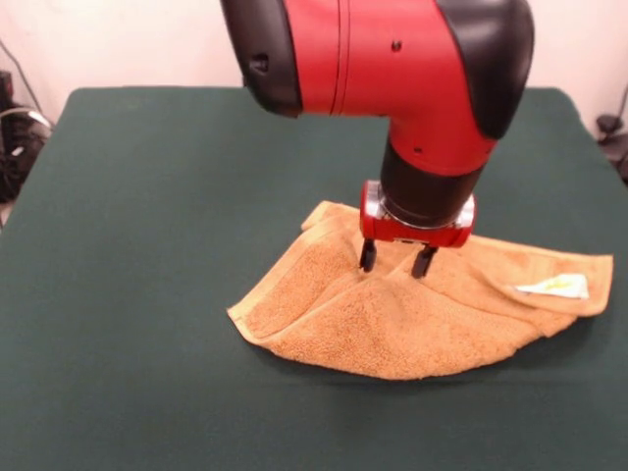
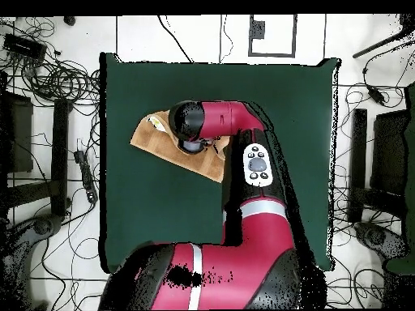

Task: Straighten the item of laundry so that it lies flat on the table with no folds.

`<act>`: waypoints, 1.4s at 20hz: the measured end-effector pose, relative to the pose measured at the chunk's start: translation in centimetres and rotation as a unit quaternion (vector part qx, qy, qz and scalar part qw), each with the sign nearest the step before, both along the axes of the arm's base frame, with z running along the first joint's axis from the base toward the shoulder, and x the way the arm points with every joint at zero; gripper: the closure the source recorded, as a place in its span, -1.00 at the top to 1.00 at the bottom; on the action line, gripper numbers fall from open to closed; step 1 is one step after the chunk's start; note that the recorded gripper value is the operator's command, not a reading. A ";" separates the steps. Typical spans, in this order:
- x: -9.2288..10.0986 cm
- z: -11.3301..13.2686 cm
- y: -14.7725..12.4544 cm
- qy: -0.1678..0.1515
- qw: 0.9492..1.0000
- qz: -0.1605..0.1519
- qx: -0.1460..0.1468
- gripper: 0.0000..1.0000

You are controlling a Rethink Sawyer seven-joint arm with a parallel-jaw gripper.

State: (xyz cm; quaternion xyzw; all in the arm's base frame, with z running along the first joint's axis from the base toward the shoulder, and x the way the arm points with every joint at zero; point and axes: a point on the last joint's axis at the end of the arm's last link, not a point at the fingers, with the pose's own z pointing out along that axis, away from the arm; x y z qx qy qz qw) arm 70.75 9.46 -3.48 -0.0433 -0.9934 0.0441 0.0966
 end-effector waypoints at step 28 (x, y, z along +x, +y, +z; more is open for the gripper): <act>-0.2 -0.9 0.7 -0.019 1.000 0.005 0.003 -1.00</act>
